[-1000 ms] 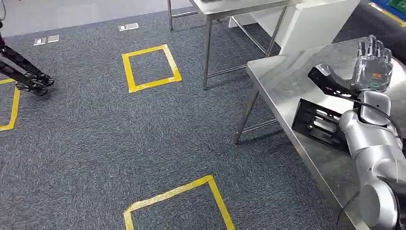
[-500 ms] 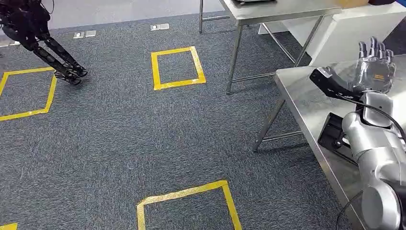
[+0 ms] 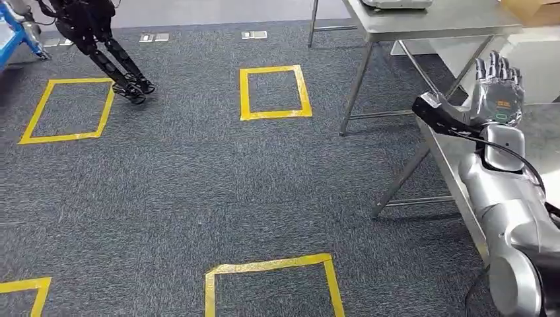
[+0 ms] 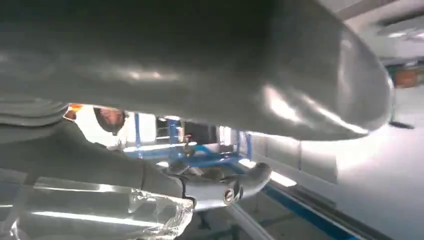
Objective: Take the parts from the cabinet and place them on the table.
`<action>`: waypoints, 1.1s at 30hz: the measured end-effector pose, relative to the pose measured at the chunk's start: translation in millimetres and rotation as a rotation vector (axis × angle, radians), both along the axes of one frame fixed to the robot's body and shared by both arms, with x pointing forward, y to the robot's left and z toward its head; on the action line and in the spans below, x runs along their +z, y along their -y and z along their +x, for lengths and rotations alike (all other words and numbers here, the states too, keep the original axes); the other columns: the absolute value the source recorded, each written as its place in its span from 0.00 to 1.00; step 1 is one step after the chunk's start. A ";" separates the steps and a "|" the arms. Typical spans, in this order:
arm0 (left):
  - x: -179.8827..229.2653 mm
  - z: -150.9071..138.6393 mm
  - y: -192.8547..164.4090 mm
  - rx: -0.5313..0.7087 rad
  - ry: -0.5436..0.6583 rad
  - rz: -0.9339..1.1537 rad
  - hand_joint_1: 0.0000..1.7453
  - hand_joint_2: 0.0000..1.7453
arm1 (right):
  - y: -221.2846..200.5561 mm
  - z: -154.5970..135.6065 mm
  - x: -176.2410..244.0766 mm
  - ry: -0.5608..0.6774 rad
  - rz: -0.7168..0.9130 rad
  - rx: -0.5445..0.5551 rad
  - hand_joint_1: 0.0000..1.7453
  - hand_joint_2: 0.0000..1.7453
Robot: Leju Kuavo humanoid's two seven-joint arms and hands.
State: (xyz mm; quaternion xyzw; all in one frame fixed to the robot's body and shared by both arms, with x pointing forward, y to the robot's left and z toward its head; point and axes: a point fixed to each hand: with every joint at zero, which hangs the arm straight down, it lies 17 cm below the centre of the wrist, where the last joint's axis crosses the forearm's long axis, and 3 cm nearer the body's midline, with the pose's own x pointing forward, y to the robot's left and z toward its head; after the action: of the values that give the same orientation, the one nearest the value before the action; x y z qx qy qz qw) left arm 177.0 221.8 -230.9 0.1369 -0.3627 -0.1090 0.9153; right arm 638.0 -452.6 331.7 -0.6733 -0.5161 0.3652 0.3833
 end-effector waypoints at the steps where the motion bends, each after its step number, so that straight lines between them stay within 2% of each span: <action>1: 0.3 0.9 -1.4 0.001 0.002 0.005 0.00 0.00 | -1.2 0.3 -0.2 -0.001 -0.001 0.002 0.00 0.00; 15: -1.5 -5.3 -0.5 -0.006 -0.007 0.006 0.00 0.00 | -8.0 0.4 -12.0 -0.023 -0.007 0.019 0.00 0.00; 33: -0.3 0.4 -0.6 -0.017 0.001 -0.003 0.00 0.00 | -11.3 -1.3 -22.9 -0.038 -0.032 0.004 0.00 0.00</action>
State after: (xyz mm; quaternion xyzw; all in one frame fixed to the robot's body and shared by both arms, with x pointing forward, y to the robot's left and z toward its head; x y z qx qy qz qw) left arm 177.4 222.4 -231.2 0.1324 -0.3647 -0.1163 0.9143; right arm 636.7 -441.3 308.8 -0.6713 -0.5041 0.3870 0.3814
